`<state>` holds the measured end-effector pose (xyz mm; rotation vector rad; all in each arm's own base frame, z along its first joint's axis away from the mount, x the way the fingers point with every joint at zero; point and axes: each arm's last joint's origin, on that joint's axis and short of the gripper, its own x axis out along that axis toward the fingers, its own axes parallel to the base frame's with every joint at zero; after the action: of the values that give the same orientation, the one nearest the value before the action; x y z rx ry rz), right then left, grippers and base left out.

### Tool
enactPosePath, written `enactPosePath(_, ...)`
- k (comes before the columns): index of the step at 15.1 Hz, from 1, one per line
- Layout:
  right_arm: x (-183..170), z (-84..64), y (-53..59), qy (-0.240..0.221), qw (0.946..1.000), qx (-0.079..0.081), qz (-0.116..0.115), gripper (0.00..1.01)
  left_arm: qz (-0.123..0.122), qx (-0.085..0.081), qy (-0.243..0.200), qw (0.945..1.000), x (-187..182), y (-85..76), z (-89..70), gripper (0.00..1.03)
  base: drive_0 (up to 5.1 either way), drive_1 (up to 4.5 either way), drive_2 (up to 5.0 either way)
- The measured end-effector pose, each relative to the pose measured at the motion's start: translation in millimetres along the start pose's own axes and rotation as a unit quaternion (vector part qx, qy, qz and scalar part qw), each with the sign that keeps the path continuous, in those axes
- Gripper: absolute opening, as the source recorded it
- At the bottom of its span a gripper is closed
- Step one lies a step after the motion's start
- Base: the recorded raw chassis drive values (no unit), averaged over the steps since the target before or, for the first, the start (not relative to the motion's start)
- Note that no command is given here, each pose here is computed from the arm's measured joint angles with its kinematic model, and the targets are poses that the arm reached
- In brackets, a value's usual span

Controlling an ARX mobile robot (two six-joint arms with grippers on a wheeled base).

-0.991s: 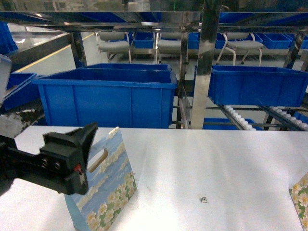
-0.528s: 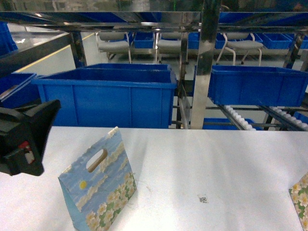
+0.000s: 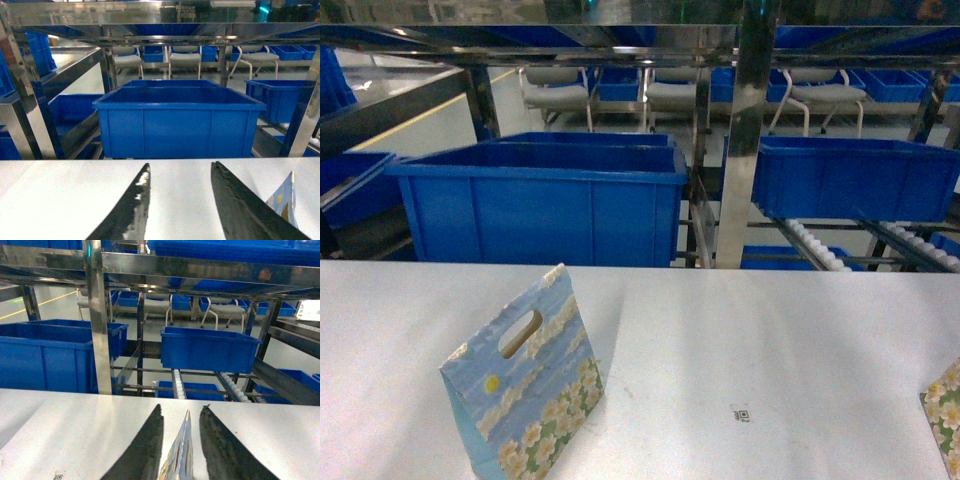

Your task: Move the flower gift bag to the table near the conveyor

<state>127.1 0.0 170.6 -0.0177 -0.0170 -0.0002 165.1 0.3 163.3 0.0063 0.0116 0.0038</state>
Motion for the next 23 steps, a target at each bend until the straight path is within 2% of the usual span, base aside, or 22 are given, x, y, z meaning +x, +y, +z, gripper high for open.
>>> enactPosePath(1,-3,-0.1,0.0,0.002,1.0000,0.000,0.000,0.10,0.000,0.000,0.003,1.0000,-7,0.0,-1.5,0.20,0.0,0.00,0.0)
enactPosePath(2,-5,-0.1,0.0,0.004,1.0000,0.001,0.000,0.02,-0.001,0.000,0.003,1.0000,-12,-0.1,-1.4,0.06,0.0,0.00,0.0)
enactPosePath(3,-7,0.8,0.0,0.000,1.0000,0.001,0.000,0.02,-0.001,-0.001,0.001,1.0000,-16,-0.1,-0.6,0.02,0.0,0.00,0.0)
enactPosePath(16,-19,0.1,0.0,0.002,1.0000,0.001,0.000,0.02,-0.001,-0.002,-0.013,0.9999,-42,0.0,7.6,0.02,0.0,0.00,0.0)
enactPosePath(17,-26,-5.8,0.1,0.028,0.9996,0.001,0.001,0.02,-0.001,-0.002,-0.013,0.9999,-44,0.0,7.6,0.02,0.0,0.00,0.0)
enactPosePath(18,-30,-1.3,0.0,-0.001,1.0000,0.001,0.000,0.02,-0.001,-0.002,-0.015,0.9999,-46,0.0,8.1,0.02,0.0,0.00,0.0)
enactPosePath(23,-30,-2.6,0.1,0.006,1.0000,0.001,0.000,0.02,-0.001,-0.002,-0.015,0.9999,-55,0.0,7.8,0.02,0.0,0.00,0.0)
